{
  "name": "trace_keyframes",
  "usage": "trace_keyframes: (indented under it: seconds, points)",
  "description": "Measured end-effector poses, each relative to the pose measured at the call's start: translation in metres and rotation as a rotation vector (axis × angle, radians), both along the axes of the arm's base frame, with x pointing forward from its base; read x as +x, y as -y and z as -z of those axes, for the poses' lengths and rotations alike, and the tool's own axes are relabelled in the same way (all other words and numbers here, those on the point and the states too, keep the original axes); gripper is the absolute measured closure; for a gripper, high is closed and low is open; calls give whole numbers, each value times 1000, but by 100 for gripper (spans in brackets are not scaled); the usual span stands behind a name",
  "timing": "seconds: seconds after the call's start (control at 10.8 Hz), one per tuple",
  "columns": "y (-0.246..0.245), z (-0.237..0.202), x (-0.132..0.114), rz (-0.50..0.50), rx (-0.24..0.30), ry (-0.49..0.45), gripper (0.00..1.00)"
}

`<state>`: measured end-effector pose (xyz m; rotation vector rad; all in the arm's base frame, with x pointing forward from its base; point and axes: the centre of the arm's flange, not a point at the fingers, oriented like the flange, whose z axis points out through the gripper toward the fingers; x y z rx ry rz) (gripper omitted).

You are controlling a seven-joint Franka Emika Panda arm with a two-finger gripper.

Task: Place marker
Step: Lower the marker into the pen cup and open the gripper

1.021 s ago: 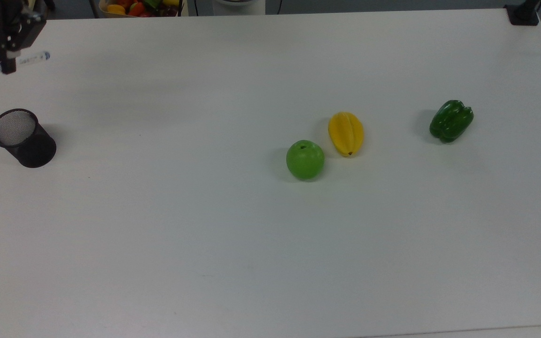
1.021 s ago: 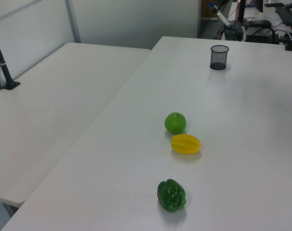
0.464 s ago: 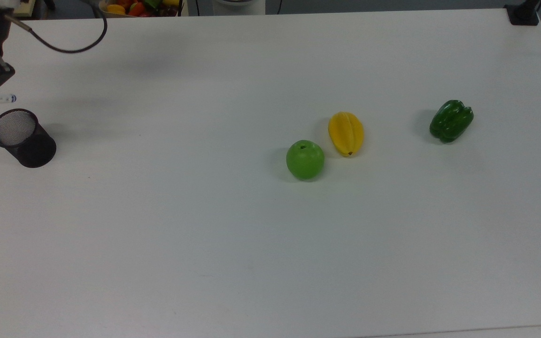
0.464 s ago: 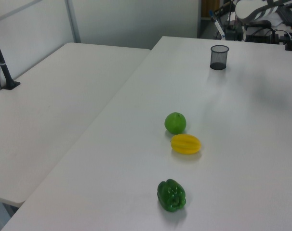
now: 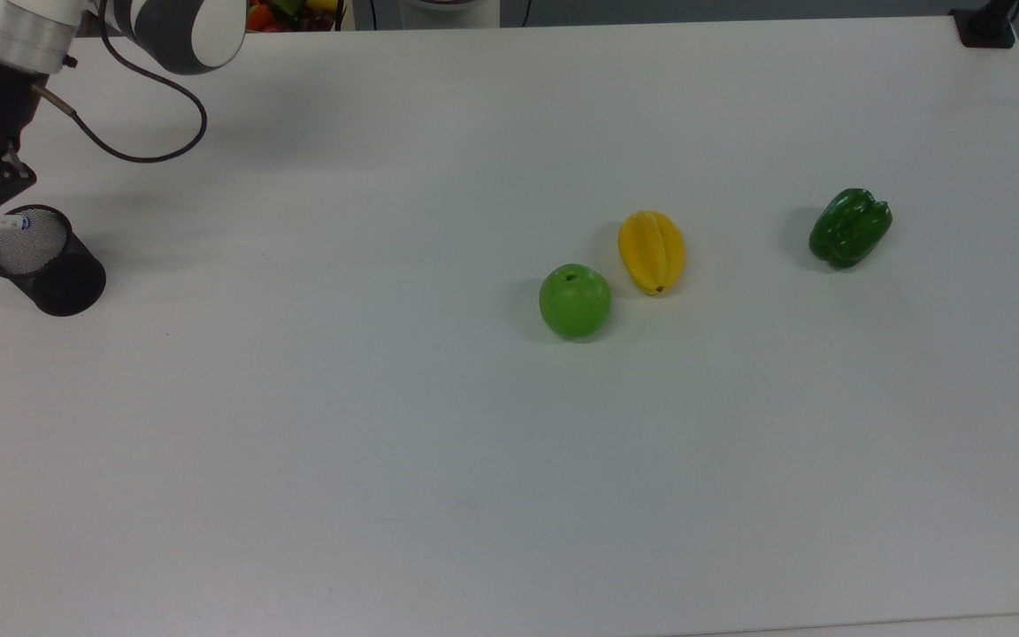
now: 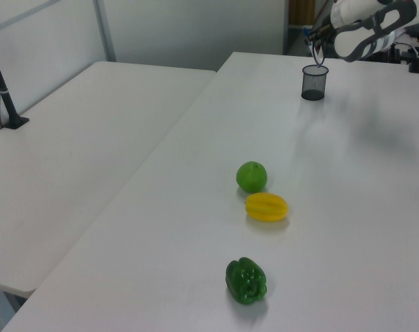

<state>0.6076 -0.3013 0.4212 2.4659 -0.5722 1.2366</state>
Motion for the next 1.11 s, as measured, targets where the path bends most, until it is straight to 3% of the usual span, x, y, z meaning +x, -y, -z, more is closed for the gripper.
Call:
trace_keyframes:
  seconds: [0.74,0.93,1.11]
  points:
    - [-10,27,5,-12,10,-28,81]
    - [-13,28,7,-16,10,-29,63]
    - [-16,28,8,-20,12,-29,32]
